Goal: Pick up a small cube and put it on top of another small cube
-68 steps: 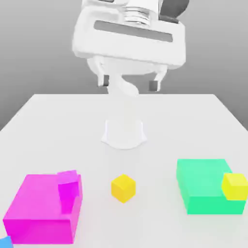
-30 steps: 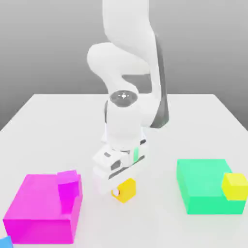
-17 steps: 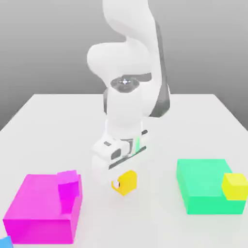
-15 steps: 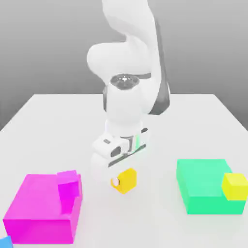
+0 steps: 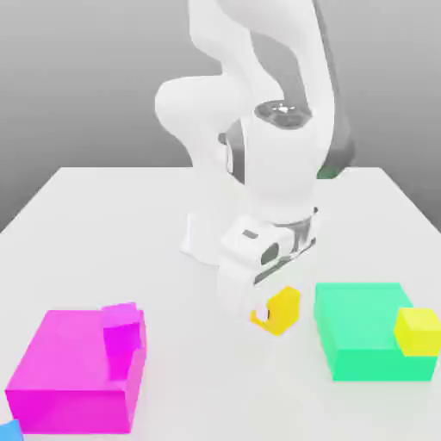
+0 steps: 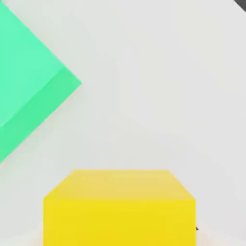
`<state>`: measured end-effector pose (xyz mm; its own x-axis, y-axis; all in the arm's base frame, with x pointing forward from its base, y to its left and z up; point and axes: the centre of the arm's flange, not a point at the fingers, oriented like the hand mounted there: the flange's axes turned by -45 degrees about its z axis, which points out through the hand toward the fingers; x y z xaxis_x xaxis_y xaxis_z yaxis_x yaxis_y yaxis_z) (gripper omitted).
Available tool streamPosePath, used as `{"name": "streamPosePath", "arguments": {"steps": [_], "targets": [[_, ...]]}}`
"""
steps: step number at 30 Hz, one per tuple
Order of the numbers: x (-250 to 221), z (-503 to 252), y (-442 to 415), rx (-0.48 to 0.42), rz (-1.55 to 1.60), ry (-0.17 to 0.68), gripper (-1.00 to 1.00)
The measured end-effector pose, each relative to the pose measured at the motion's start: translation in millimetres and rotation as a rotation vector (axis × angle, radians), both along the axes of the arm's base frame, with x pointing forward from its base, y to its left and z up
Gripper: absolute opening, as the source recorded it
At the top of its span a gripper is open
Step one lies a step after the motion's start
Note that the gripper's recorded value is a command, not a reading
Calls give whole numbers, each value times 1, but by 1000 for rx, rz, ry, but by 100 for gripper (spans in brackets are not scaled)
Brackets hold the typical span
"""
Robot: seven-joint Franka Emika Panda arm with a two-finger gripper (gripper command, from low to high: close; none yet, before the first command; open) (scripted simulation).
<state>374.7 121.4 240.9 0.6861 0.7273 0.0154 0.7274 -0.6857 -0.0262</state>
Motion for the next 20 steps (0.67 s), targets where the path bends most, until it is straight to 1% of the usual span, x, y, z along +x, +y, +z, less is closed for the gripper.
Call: {"name": "streamPosePath", "arguments": {"steps": [6, 12, 14, 16, 17, 20], "targets": [[12, 34, 85, -5, 18, 3, -100], [5, 67, 165, -24, 23, -4, -100], [1, 49, 178, -28, 33, -8, -100], [8, 21, 170, -28, 8, -8, -100], [8, 14, 169, -28, 5, -8, 100], [8, 14, 169, -28, 5, -8, 100]]}}
